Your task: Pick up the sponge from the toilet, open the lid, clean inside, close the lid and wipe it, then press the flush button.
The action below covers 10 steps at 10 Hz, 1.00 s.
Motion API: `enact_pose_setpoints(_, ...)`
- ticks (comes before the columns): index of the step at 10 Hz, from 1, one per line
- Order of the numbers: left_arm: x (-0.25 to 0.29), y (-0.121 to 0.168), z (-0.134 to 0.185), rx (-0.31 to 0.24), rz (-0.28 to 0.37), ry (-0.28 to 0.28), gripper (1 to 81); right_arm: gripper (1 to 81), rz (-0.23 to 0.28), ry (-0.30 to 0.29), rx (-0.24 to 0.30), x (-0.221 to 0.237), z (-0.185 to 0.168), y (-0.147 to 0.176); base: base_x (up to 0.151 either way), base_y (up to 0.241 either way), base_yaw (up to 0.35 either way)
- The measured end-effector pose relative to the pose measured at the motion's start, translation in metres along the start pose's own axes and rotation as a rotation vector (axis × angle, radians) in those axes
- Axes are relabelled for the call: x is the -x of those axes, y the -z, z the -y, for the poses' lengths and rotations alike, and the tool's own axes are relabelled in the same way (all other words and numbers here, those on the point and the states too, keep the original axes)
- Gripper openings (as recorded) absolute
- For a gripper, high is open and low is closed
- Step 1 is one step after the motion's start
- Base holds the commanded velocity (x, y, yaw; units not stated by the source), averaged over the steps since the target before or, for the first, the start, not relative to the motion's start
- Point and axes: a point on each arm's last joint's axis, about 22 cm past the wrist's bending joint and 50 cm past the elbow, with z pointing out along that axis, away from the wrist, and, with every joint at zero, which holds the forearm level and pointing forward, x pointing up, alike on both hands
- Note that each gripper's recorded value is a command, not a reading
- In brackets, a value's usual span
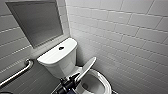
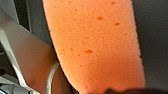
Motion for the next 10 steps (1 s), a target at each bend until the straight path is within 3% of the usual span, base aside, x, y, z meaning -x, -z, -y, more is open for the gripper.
enact_pose_setpoints(1, -0.006, -0.003, -0.003, -0.004, -0.014, 0.065, 81.1, 1.0, 0.0, 0.0, 0.0, 0.0, 0.0, 0.0, 0.0, 0.0, 0.0)
enact_pose_setpoints(3, -0.026, -0.004, -0.017, 0.003, -0.047, 0.134, 81.1, 1.0, 0.0, -0.002, -0.006, 0.001, 0.005, -0.002, 0.0, 0.0, 0.0)
enact_pose_setpoints(6, -0.068, 0.0, -0.05, 0.053, -0.12, 0.117, 81.1, 1.0, -0.003, -0.005, -0.007, 0.002, 0.006, -0.003, 0.0, 0.0, 0.0)
enact_pose_setpoints(10, -0.097, 0.019, -0.058, 0.062, -0.175, 0.155, 81.1, 1.0, 0.004, -0.007, -0.009, 0.003, 0.008, -0.004, 0.0, 0.0, 0.0)
